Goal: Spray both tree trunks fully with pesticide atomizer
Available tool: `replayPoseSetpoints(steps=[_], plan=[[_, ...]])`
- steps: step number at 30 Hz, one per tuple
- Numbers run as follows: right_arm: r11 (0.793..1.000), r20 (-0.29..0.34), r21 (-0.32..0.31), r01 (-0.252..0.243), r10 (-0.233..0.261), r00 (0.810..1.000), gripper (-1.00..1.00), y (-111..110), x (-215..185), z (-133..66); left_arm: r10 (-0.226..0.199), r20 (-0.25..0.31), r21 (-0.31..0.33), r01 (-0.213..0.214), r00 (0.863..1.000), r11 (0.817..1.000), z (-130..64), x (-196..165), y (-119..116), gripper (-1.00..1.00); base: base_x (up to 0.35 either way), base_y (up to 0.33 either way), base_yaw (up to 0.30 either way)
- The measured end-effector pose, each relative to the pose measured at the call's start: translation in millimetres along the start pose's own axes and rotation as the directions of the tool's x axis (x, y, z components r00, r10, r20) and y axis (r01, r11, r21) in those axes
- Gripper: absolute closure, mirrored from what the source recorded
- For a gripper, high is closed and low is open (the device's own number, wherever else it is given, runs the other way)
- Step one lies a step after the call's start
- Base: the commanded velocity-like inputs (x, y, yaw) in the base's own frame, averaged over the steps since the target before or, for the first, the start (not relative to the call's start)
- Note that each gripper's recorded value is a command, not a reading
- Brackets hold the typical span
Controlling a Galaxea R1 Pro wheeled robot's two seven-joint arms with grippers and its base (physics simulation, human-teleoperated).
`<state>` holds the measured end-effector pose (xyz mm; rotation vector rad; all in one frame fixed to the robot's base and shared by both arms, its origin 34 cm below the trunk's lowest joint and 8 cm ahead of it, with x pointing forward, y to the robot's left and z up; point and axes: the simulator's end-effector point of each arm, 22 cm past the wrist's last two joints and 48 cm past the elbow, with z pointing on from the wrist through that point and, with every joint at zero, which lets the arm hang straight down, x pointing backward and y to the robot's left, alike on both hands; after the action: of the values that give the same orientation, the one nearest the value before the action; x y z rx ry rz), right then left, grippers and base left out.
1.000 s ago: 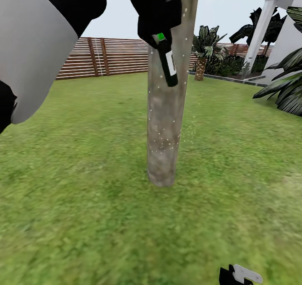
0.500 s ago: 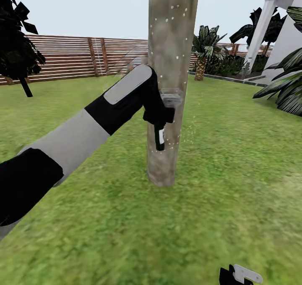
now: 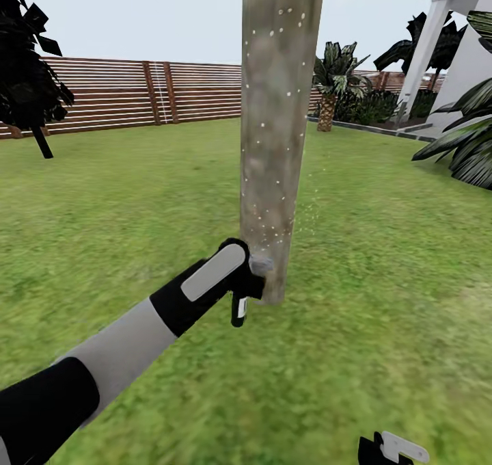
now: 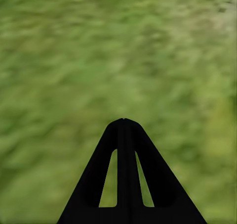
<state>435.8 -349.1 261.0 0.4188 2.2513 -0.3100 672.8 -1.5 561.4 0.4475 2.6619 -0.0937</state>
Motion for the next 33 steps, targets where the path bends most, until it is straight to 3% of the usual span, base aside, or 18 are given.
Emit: replayPoseSetpoints(steps=[7,12,20,33], plan=[[1.0,0.003,0.001,0.0,0.0,1.0,1.0,0,-1,0.1,0.017,-0.032,-0.148,-0.021,0.999,0.989,38.1,51,30,1.0,0.0,0.0,0.0],[1.0,0.003,0.001,-0.001,0.001,1.0,1.0,0,-1,-0.1,0.015,-0.02,-0.226,-0.019,1.0,0.974,49.5,68,43,1.0,0.0,0.0,0.0],[1.0,0.009,-0.004,-0.001,0.001,1.0,1.0,0,-3,0.2,0.017,-0.015,-0.226,-0.02,1.0,0.974,51.4,76,40,1.0,0.0,0.023,-0.015],[1.0,0.01,-0.004,-0.001,0.001,1.0,1.0,-1,-3,0.4,0.022,0.003,-0.17,-0.021,1.0,0.985,48.4,78,26,1.0,0.0,0.303,-0.126]])
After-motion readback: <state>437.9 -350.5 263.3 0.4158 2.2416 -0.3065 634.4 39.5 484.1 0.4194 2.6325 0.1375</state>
